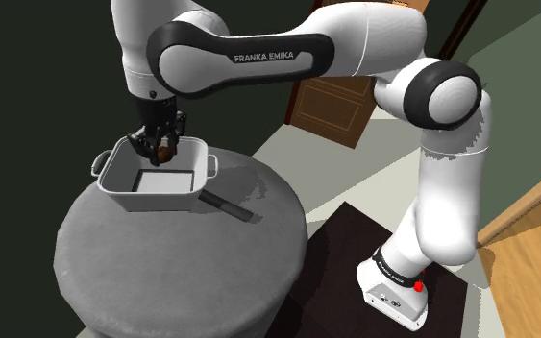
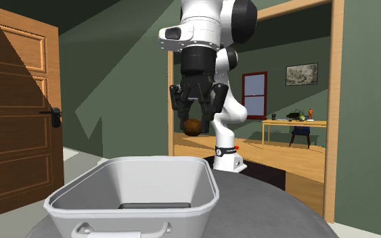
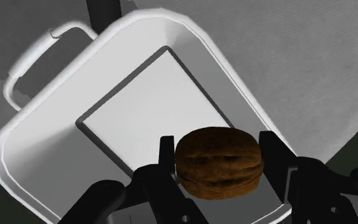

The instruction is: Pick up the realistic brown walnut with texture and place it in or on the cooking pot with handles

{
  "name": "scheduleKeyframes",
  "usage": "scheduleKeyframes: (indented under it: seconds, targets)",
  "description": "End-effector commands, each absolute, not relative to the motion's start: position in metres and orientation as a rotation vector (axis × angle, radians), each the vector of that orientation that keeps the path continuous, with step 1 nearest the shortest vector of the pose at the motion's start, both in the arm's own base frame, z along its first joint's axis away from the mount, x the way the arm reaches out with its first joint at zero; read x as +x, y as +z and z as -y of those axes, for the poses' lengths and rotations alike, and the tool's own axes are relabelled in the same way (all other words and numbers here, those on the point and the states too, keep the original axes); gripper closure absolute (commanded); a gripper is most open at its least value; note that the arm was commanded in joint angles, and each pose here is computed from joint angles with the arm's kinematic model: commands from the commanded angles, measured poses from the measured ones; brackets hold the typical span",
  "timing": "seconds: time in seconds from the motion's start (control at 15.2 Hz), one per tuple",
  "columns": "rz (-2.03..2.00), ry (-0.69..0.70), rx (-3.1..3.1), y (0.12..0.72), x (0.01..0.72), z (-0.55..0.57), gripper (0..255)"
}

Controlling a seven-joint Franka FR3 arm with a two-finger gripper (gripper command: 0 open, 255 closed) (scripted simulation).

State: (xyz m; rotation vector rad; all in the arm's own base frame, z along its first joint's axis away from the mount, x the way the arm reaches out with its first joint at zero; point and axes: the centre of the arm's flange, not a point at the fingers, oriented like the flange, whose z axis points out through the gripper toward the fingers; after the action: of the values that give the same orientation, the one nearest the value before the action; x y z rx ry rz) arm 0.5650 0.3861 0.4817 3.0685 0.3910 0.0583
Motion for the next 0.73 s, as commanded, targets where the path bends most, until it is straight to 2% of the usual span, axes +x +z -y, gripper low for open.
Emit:
scheduleKeyframes:
  seconds: [0.0, 0.33, 0.66]
  targets:
    - [-0.391, 0.059, 3.068, 0.483, 0.590, -0.375, 255]
    - [-0.391, 0.059, 3.068, 0.484, 0.656, -0.349, 255]
    - [-0.391, 0.059, 3.068, 0.458, 0.656, -0.349, 255]
